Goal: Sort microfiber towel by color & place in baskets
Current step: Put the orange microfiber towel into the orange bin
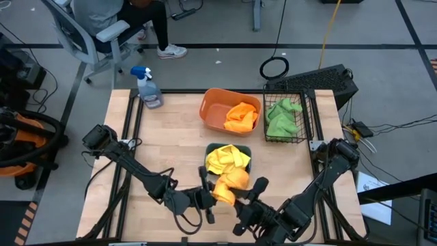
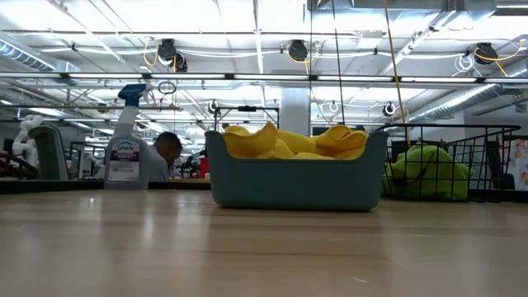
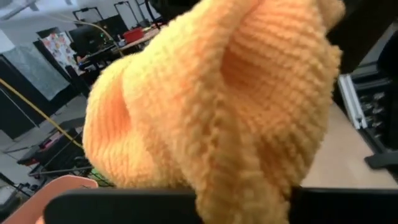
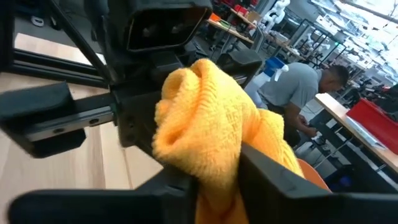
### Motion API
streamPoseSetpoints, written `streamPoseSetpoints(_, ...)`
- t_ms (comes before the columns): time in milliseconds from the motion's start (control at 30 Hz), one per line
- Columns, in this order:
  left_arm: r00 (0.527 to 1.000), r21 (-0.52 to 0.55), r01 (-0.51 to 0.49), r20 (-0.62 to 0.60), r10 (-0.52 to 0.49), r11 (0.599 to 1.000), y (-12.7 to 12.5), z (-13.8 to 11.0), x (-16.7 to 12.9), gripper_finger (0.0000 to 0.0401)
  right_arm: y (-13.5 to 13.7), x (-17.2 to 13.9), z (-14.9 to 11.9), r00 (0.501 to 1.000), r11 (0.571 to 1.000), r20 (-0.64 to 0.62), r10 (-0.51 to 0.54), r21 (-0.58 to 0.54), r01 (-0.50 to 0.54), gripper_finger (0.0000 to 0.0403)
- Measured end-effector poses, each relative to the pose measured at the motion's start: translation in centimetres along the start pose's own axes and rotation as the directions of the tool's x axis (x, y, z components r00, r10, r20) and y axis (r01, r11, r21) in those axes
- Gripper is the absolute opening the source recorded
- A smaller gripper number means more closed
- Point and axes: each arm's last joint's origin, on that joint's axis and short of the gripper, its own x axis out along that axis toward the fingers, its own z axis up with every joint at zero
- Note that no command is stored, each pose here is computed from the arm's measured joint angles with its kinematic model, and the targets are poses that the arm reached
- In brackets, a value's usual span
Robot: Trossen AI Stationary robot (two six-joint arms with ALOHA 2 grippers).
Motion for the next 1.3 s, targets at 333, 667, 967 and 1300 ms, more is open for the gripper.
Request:
streamPoseSetpoints(333,0.994,0.149,-0.061,-0.078,0.074,0.987,1.5,-0.6,0.6,0.0012,-0.1,-1.8,-2.0,0.992,0.997,-0.101,0.074,-0.003,-0.075,0.0184)
streamPoseSetpoints(667,0.976,0.144,-0.094,-0.182,0.120,0.985,6.5,-1.6,3.0,0.0011,-0.7,-4.2,-4.1,0.966,0.994,-0.233,0.110,0.007,-0.111,0.0175)
streamPoseSetpoints(967,0.962,0.055,-0.064,-0.263,0.076,0.996,13.0,-3.4,6.0,0.0013,0.0,-6.5,-4.7,0.940,0.978,-0.276,0.202,-0.003,-0.211,0.0153)
streamPoseSetpoints(1300,0.932,-0.071,-0.118,-0.352,0.085,0.990,24.1,-6.9,8.1,0.0015,0.4,-8.9,-5.0,0.948,0.971,-0.220,0.228,-0.018,-0.237,0.0148)
